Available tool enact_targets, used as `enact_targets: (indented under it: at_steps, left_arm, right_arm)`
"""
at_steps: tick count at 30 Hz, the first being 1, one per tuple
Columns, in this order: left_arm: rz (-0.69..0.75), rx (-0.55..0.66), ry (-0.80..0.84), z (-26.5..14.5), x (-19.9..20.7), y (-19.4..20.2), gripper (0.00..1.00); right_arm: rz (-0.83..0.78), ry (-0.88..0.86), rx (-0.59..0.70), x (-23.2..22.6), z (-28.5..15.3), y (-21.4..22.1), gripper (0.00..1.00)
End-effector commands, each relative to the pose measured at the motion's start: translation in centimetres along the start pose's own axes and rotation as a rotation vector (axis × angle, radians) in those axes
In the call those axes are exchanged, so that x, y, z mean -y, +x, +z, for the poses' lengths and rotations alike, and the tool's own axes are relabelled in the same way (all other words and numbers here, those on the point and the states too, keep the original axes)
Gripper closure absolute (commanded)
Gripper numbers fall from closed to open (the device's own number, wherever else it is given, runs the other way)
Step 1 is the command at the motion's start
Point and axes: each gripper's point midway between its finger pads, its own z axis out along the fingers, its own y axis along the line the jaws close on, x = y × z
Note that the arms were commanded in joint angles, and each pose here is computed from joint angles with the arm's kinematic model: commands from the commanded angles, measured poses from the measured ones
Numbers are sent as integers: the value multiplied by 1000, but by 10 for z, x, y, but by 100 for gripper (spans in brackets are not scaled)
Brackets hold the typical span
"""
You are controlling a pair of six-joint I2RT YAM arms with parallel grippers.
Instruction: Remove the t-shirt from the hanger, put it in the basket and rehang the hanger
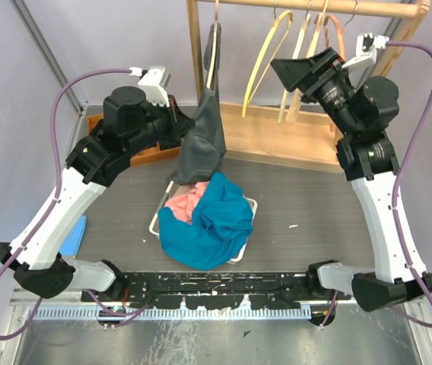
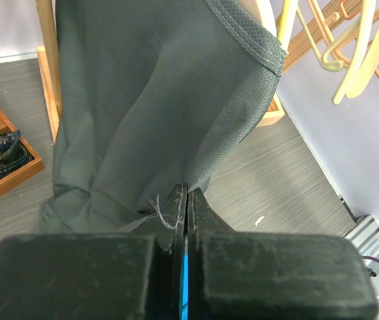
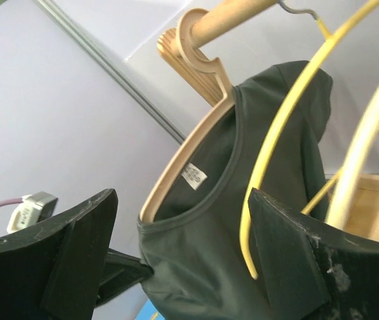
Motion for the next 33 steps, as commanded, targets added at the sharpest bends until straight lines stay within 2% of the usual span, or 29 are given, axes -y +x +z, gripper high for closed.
enact_targets:
  at_steps: [1,5,15,33]
  left_arm:
    - [-20,48,22,-3,8,-17,94]
    - [-23,46,23,-1,9,-18,93]
    - [-24,22,19,5,8,-11,99]
    - [-14,12,23,7,8,-9,100]
  right_arm:
    - [-6,-122,23,-40,13,-14,16]
    - [11,-150,-8,-49,30,-5,16]
    - [43,-187,-70,-68,65,30,17]
    - [111,-103,-162,-48,103,79,29]
